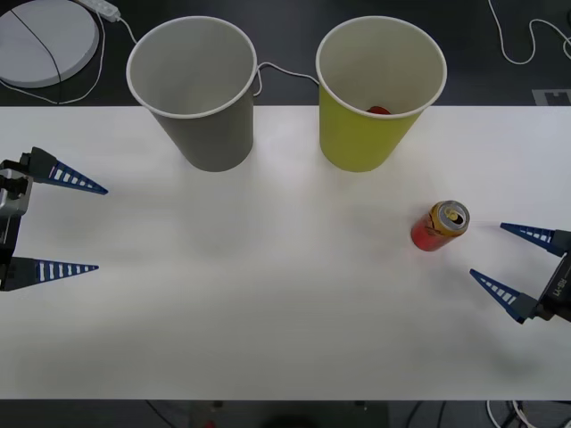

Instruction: Put the can into the green bin and the plastic bottle into the gray bin

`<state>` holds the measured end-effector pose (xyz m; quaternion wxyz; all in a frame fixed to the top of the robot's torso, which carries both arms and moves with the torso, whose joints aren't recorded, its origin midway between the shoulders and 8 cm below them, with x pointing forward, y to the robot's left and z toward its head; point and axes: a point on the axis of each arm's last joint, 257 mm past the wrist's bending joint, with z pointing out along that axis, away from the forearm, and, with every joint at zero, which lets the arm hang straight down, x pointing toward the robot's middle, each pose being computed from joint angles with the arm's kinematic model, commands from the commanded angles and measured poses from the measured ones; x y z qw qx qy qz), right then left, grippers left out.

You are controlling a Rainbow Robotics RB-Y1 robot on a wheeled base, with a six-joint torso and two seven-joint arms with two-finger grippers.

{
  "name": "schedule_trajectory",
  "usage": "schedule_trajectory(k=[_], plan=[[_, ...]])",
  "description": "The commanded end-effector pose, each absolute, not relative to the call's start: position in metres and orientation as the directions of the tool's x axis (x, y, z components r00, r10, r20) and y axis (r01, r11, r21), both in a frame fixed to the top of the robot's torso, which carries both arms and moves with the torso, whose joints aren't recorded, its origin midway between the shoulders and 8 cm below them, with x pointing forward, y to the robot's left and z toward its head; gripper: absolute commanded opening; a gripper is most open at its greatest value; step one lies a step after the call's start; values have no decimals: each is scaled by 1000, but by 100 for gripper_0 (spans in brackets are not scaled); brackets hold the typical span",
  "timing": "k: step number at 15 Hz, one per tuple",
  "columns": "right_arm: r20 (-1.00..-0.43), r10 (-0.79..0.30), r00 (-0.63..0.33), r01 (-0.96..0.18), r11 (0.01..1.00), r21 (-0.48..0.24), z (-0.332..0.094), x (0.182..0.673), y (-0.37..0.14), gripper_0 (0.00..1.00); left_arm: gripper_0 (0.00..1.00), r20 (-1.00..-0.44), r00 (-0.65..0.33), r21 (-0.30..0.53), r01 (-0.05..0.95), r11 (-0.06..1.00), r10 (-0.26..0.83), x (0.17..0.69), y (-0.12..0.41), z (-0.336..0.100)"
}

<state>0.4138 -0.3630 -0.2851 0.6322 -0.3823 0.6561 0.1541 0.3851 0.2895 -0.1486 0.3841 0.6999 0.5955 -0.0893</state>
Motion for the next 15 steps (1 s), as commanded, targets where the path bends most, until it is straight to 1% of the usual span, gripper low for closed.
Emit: schedule_trajectory(k=[1,6,15], plan=[[-952,-294,87,-702,660,-268,-291,416,-351,100,100,-583,275,431,902,4,765,385,290,-149],[-952,-289,100,-696,664,-275,-296,432,-330,100,100,-583,275,431,902,4,765,385,290,-149],[-959,-260,112,-670,693,-266,-301,468,-286,100,100,-583,275,431,902,4,765,385,290,-149]])
